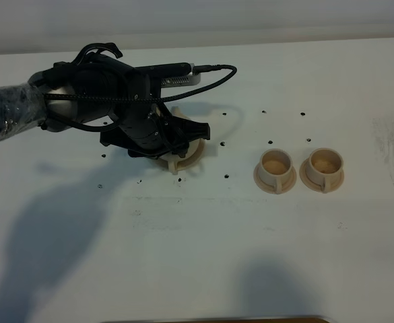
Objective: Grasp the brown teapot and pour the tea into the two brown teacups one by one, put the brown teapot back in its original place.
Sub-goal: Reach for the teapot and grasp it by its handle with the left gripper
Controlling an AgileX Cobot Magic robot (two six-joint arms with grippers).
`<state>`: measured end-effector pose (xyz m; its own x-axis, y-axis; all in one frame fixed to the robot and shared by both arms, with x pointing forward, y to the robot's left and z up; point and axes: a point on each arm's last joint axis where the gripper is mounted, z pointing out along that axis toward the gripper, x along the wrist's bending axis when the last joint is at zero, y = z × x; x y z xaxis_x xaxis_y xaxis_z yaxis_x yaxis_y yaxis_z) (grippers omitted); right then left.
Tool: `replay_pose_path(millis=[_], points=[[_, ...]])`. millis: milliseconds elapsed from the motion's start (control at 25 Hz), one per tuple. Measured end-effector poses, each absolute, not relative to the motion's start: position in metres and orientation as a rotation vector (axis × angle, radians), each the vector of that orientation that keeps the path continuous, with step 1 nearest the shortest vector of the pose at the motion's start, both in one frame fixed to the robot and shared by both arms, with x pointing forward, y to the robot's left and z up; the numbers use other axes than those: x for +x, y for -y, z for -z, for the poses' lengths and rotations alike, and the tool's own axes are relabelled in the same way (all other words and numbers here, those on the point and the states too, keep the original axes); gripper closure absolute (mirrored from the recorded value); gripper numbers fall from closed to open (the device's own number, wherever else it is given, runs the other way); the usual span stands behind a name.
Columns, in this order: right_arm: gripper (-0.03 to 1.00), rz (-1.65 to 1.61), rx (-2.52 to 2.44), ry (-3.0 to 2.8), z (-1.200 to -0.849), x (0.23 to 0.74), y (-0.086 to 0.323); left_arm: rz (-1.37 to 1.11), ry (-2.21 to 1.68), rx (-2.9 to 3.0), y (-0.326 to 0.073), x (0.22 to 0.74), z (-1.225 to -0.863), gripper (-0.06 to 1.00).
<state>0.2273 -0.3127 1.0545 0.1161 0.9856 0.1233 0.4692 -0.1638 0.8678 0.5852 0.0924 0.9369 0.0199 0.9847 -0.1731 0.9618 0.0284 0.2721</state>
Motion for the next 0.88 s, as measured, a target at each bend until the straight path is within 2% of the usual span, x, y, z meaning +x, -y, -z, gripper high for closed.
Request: replay_pose_path(millis=[360,760,880], points=[[0.56,-0.978,1.725,-1.424,-1.054,0.227,0.313,-0.098,-2.000,2.001,-0.090,0.584,-0.933,0.59],[0.56,-0.978,1.725,-1.424,-1.054,0.227,0.313,-0.095,-2.009,2.011,-0.089,0.586,-0.925,0.60],[0.56,-0.978,1.725,-1.424,-1.054,0.227,0.313,-0.099,-2.005,2.011,-0.089,0.587,-0.926,0.65]])
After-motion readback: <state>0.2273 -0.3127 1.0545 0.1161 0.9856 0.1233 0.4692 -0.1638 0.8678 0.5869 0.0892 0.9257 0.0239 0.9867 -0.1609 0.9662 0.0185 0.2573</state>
